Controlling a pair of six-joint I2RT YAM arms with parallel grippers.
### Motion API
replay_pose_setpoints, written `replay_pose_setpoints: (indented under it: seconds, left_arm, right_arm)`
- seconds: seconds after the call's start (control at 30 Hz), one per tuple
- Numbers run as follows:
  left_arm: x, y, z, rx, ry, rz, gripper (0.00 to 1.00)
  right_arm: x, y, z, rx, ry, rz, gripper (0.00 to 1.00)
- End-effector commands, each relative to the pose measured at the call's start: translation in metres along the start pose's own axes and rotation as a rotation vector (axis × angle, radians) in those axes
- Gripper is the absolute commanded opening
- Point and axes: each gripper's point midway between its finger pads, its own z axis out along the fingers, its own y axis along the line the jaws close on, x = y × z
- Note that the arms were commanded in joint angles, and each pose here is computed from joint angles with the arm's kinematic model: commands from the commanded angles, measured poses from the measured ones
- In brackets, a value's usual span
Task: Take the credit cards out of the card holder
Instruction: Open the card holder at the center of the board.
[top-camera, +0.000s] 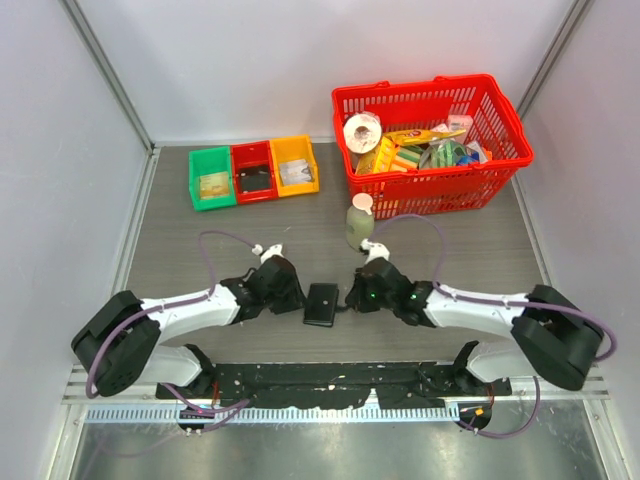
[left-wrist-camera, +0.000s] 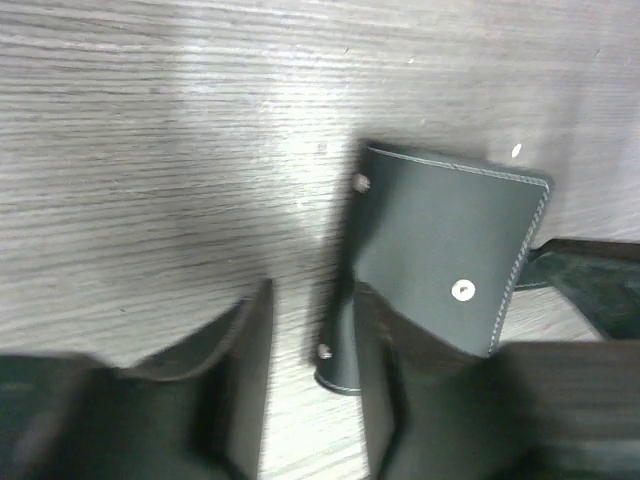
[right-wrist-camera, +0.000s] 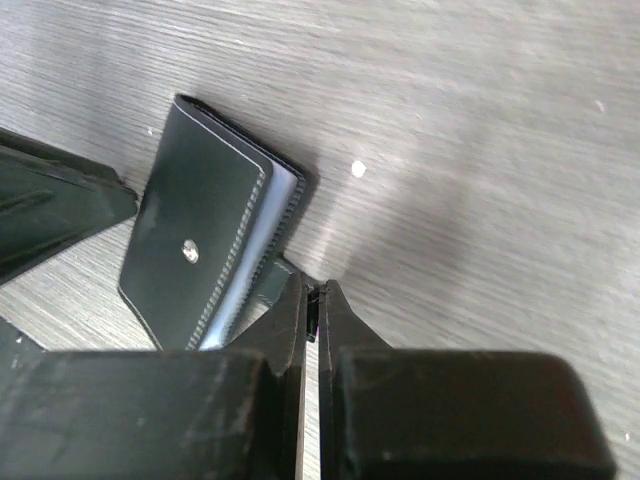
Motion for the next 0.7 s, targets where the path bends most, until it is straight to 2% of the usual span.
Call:
replay_pose_setpoints:
  seconds: [0.0,0.1,0.17,0.23,0.4,0.67]
  left_arm:
    - [-0.012,0.021,-0.017,-0.170,-0.001,0.153,0.53]
    - [-0.020,0.006,-0.032,-0.195,-0.031,0.234,0.80]
    - [-0.018,-0.003,-0.040,-0.215,-0.039,0.283,0.92]
    - [-0.013,-0.015,-0.044,-0.216,-0.041,0.321,1.00]
    - [0.010,-0.044,-0.041,-0.247,-0.024,0.455,1.00]
    - [0.036,-0.050,-0.023,-0.443,-0.003,0.671,1.00]
  right_arm:
    - [-0.014,0.014,-0.011,-0.190,-0.135,0.196,0.01]
    - [-0.018,0.013,-0.015,-0.239,-0.186,0.272,0.01]
    - [-0.012,0.017,-0.015,-0.287,-0.174,0.280,0.01]
    - [-0.007,0.017,-0.014,-0.311,-0.176,0.297,0.01]
    - [0.004,0.013,-0.009,-0.335,-0.166,0.348,0.01]
    - [0.008,0.007,-0.006,-0.319,-0.178,0.363,0.01]
